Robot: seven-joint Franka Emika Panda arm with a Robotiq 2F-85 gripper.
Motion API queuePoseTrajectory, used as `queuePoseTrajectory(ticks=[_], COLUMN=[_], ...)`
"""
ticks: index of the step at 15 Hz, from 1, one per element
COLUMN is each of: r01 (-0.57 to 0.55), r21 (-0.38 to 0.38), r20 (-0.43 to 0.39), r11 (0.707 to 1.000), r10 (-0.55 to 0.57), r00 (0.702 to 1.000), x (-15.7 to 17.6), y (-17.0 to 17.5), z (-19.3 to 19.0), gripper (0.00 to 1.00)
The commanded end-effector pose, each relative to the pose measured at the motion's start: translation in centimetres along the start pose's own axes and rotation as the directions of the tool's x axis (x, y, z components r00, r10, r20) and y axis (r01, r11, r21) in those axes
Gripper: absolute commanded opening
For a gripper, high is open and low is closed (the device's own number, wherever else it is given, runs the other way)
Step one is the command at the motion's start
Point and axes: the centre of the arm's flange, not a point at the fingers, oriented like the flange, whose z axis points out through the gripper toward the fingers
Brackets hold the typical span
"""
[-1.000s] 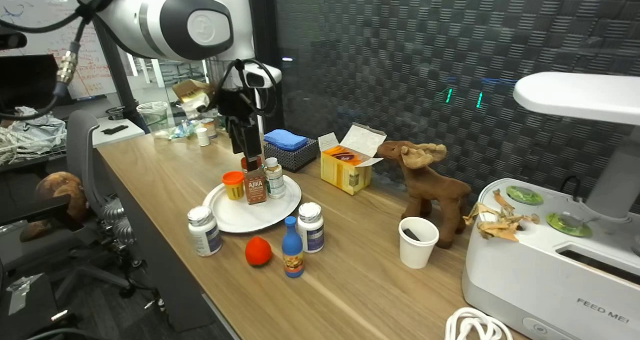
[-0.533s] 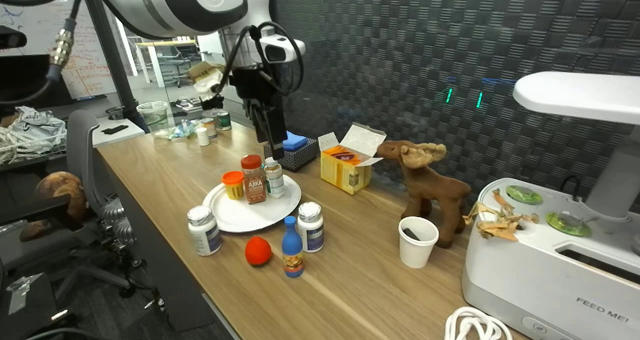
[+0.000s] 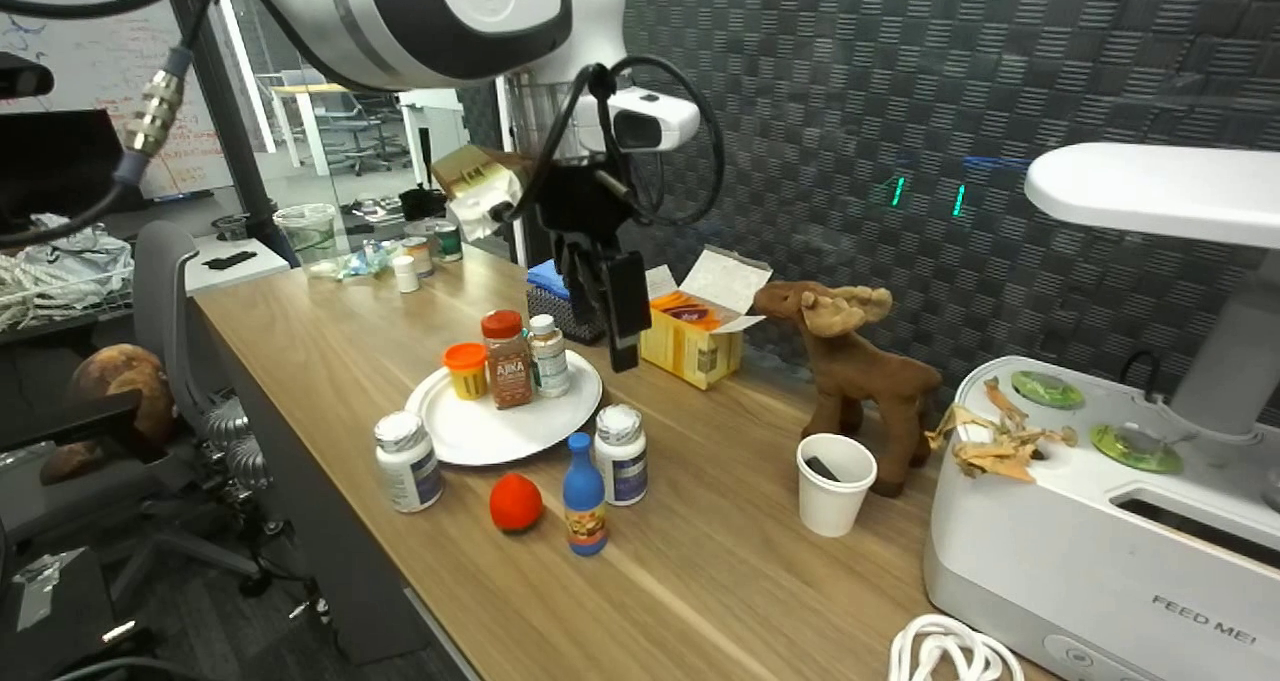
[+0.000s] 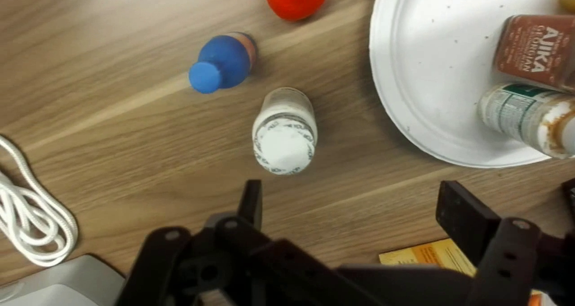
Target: Pick up all the objects surrounding the white plate and arrange them on the plate
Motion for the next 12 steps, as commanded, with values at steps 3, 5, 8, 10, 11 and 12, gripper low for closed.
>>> queuePoseTrajectory(ticks=[3,5,8,10,11,12], r01=[-0.007,-0.012,-0.014,-0.013,-0.014,-0.017], r21=[0.017,0.014,0.011,0.013,0.015,0.017], r20=[0.047,0.067,0.091,0.087,0.082,0.077], r11=[1.000,1.000,1.000,1.000,1.000,1.000], r10=[0.007,0.011,0.013,0.012,0.013,0.016], r00=[0.999,0.998,0.996,0.996,0.997,0.997], x=[-0.2,-0.2,-0.2,-0.1,0.1,0.3], y=[2.5,2.8,3.2,3.3,3.3,3.3], z=[2.4,3.5,4.9,5.4,5.6,5.7], gripper=[1.00,1.00,1.00,1.00,1.00,1.00])
